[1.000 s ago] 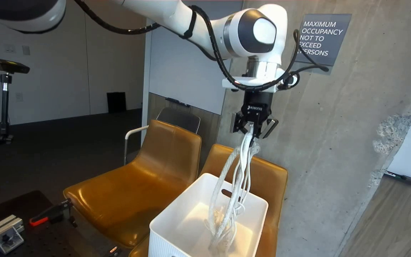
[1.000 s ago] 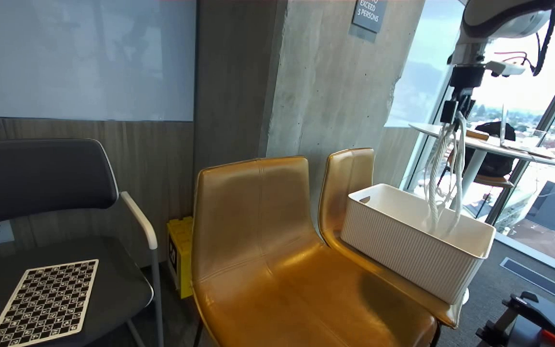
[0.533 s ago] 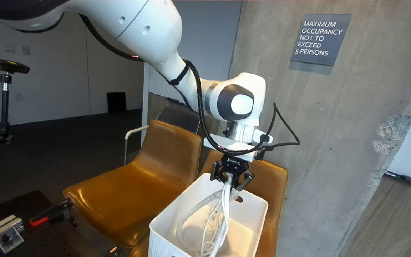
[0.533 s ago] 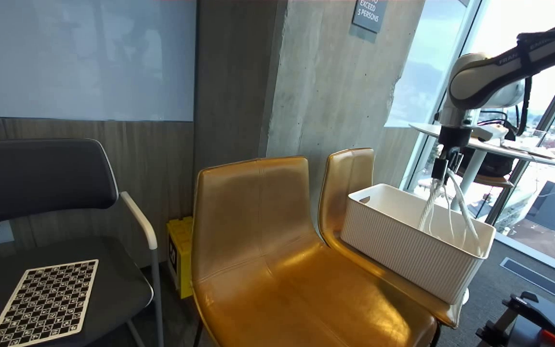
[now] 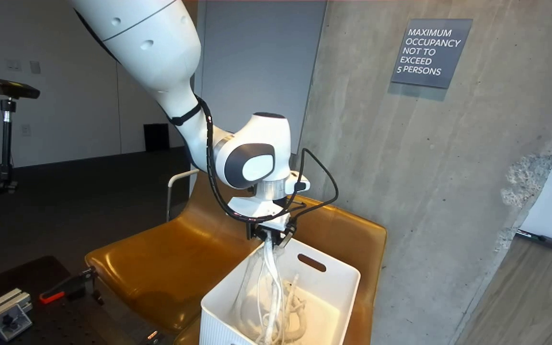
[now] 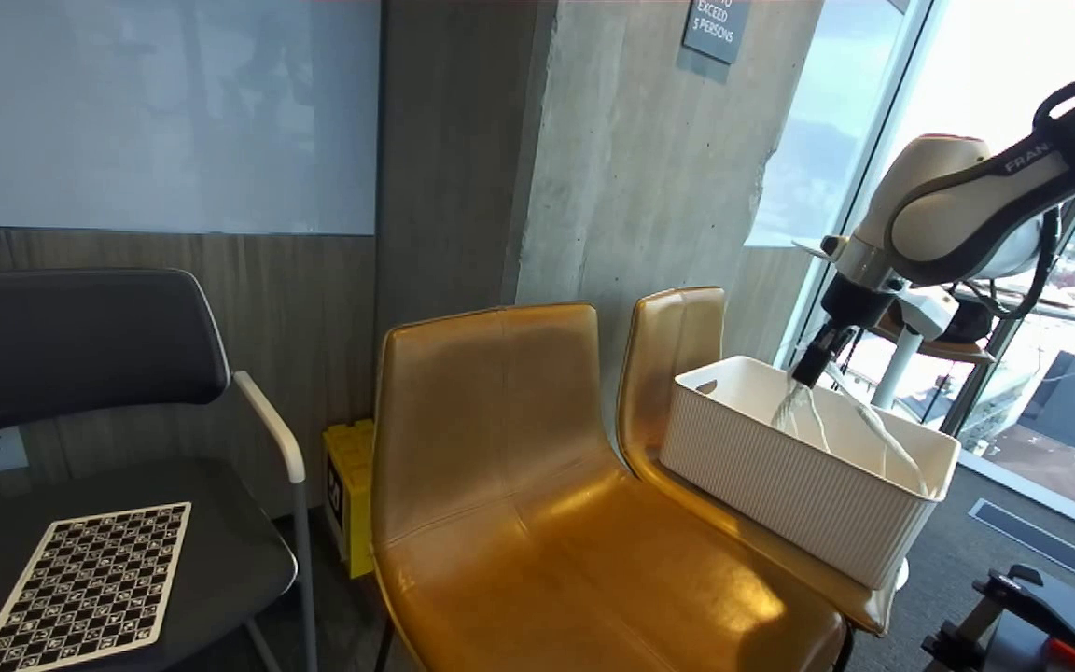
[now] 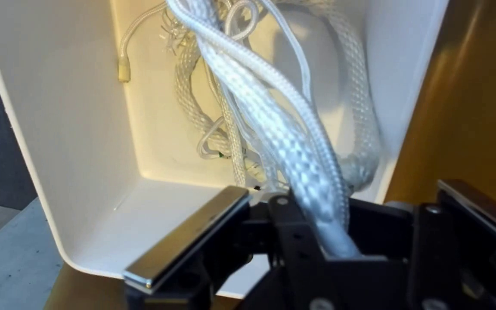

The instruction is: Put the white ropes in the white storage container.

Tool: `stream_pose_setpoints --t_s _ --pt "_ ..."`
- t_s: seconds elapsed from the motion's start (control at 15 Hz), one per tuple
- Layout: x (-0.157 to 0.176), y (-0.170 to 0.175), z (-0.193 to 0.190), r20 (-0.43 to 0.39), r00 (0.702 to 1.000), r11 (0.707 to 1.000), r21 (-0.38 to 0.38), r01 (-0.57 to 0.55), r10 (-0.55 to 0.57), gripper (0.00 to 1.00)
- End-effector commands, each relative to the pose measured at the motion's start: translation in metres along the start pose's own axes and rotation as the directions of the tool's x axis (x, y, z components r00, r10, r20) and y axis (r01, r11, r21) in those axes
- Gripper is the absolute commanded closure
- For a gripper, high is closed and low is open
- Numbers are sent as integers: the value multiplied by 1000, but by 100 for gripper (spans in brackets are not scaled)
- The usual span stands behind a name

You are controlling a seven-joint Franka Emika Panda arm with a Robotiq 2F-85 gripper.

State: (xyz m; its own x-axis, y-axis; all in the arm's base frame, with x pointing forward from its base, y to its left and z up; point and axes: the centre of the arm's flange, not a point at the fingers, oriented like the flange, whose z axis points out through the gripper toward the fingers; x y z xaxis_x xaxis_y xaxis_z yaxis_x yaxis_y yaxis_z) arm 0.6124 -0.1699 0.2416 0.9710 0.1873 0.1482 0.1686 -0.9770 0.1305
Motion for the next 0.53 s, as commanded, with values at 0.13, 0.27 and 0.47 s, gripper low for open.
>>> stream_pose_setpoints --t_s 0.13,0.27,0.47 --pt "-42 -24 -5 -31 999 1000 -3 8 -8 73" --pt "-42 -16 -13 -50 999 1000 -11 -7 6 59" --pt "-25 -5 -47 -110 994 999 -46 -24 18 38"
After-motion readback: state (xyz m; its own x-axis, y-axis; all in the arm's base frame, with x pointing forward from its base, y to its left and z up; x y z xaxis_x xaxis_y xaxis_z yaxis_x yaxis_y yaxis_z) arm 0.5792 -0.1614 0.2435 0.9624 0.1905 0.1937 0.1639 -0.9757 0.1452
